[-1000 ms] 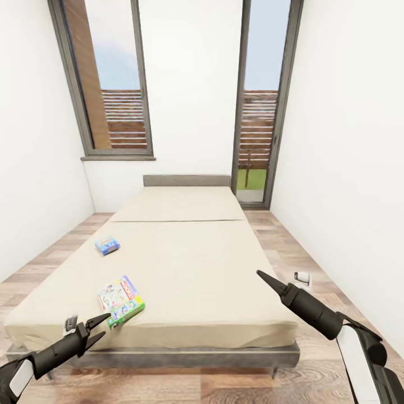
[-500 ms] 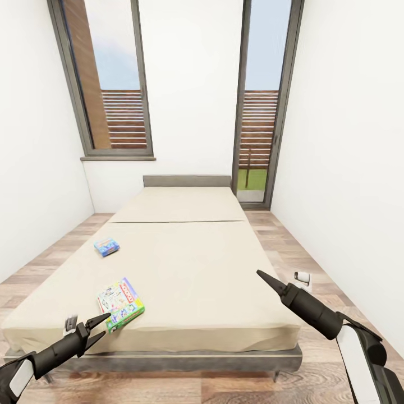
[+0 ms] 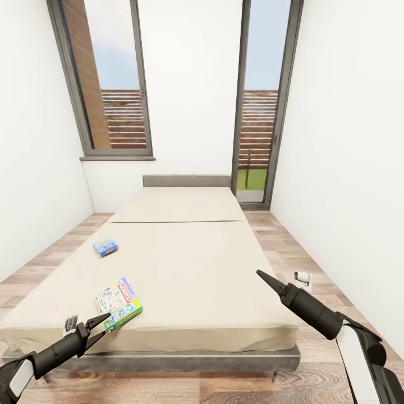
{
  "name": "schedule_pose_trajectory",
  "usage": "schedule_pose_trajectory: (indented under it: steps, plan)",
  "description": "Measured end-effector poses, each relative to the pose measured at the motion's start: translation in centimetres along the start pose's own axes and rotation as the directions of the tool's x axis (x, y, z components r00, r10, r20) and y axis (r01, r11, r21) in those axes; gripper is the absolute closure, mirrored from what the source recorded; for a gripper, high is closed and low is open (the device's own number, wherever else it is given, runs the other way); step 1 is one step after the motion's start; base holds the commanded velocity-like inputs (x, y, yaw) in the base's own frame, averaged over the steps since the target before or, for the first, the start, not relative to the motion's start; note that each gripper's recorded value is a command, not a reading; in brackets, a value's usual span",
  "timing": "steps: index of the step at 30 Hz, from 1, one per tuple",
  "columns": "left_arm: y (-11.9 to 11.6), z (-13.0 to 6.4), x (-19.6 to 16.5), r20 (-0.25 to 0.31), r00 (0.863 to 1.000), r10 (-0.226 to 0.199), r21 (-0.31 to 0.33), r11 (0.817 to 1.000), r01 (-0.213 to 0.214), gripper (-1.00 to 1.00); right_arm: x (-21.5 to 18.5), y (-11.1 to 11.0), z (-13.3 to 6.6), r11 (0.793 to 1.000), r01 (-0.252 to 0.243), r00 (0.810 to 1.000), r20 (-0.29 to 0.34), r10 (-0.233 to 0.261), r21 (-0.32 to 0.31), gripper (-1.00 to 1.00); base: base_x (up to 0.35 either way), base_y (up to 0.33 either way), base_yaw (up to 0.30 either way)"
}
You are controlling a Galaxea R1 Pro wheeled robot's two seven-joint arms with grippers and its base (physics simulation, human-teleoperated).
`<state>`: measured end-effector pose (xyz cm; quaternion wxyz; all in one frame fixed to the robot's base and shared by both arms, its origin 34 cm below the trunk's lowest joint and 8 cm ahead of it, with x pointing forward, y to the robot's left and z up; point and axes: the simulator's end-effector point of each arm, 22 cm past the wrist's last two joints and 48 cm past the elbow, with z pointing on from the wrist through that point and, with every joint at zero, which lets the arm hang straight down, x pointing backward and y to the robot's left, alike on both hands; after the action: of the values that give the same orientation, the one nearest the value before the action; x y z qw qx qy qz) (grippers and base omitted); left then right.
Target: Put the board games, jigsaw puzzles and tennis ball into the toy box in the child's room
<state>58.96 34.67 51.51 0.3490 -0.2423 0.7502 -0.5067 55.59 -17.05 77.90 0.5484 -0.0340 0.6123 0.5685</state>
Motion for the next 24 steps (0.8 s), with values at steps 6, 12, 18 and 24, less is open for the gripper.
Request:
schedule_pose_trajectory:
  steps: [6,12,18,24]
  plan:
    - [-0.01,-0.01,-0.02,0.001,1.000,0.000,0.001,1.000,0.000,-1.00,0.00,-0.02,0.00,1.000,0.001,1.000,0.000,-0.001,0.001,-1.00,0.000,-0.004,0.000]
    - [-0.01,-0.01,-0.02,0.001,1.000,0.000,0.001,1.000,0.000,-1.00,-0.01,-0.04,0.00,1.000,0.003,1.000,-0.001,-0.003,0.002,-1.00,0.000,0.000,0.000]
    - [0.02,0.02,0.05,-0.002,1.000,0.001,-0.001,1.000,-0.001,-1.00,0.01,-0.07,-0.01,1.000,0.003,1.000,-0.002,-0.003,0.003,-1.00,0.000,-0.058,0.000]
    - [-0.01,0.00,-0.01,0.000,1.000,0.001,0.000,1.000,-0.001,-1.00,0.03,-0.08,-0.02,1.000,0.003,1.000,-0.002,-0.003,0.003,-1.00,0.000,-0.035,0.000]
